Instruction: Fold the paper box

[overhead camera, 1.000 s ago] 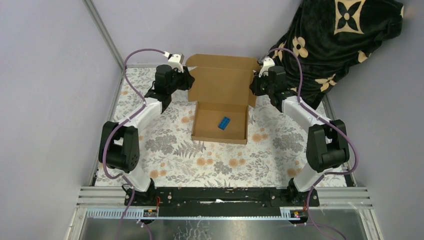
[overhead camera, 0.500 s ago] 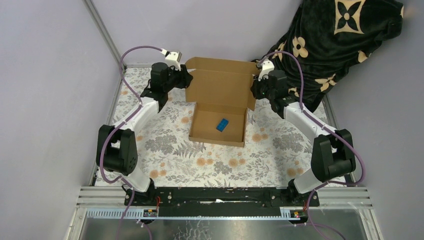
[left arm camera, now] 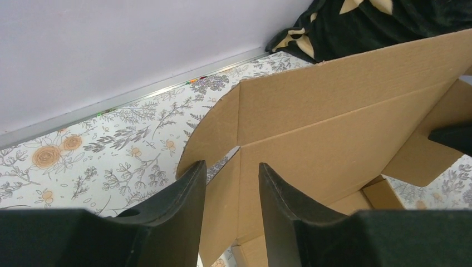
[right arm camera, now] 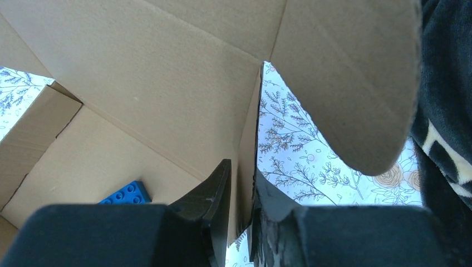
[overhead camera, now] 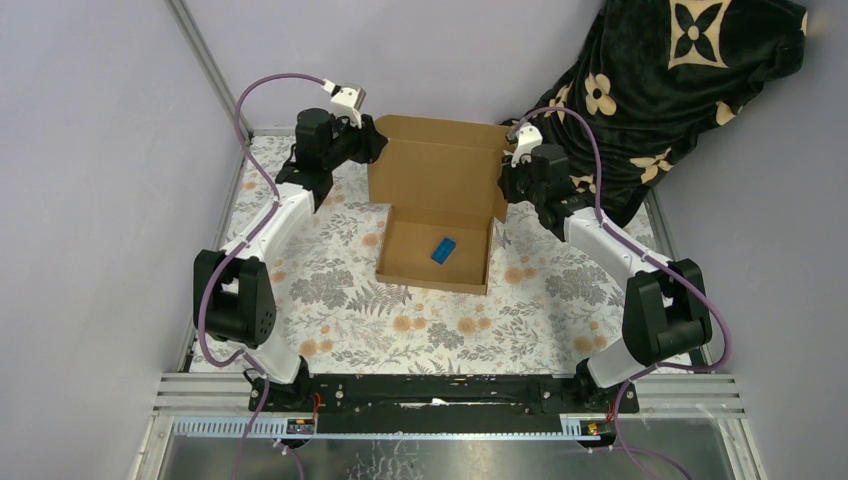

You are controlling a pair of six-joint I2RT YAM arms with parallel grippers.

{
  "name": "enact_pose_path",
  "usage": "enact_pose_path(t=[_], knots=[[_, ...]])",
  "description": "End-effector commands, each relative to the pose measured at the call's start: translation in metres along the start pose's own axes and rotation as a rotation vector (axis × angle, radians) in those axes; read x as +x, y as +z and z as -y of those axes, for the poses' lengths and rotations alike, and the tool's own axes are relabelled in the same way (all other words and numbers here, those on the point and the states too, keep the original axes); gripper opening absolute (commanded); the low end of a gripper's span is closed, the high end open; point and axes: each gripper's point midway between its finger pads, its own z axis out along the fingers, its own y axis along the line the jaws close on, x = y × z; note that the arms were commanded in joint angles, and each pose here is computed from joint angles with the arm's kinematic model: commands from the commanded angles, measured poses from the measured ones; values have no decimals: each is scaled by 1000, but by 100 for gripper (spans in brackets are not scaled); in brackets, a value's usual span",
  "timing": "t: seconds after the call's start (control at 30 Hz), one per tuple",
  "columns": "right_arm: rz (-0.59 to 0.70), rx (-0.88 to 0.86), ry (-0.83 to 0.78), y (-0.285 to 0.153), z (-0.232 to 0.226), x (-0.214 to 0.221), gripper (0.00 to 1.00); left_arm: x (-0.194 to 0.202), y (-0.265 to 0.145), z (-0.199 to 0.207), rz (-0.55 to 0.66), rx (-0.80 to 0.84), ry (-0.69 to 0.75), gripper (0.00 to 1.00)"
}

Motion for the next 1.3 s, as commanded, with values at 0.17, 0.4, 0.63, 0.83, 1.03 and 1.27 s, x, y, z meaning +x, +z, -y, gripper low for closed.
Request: enact_pose_path(t=[0.17,0.4,0.63,0.83,1.03,1.27], knots=[[74,9,-48,-13,-4,-22,21,2,-4,-16,-50,-24,108,46],[71,9,-50,-15,-5,-18,21,6,0,-14,-88,24,122,43],[70,10,-56,-16,-5,-17,21,8,4,-10,-95,56,114,36],[71,15,-66,-18,-4,-18,21,12,7,-11,-110,65,116,36],[70,14,-67,-18,-4,-19,21,14,10,-12,-112,74,119,37],[64,16,-70,-17,-4,-17,21,12,16,-11,-104,89,109,29]])
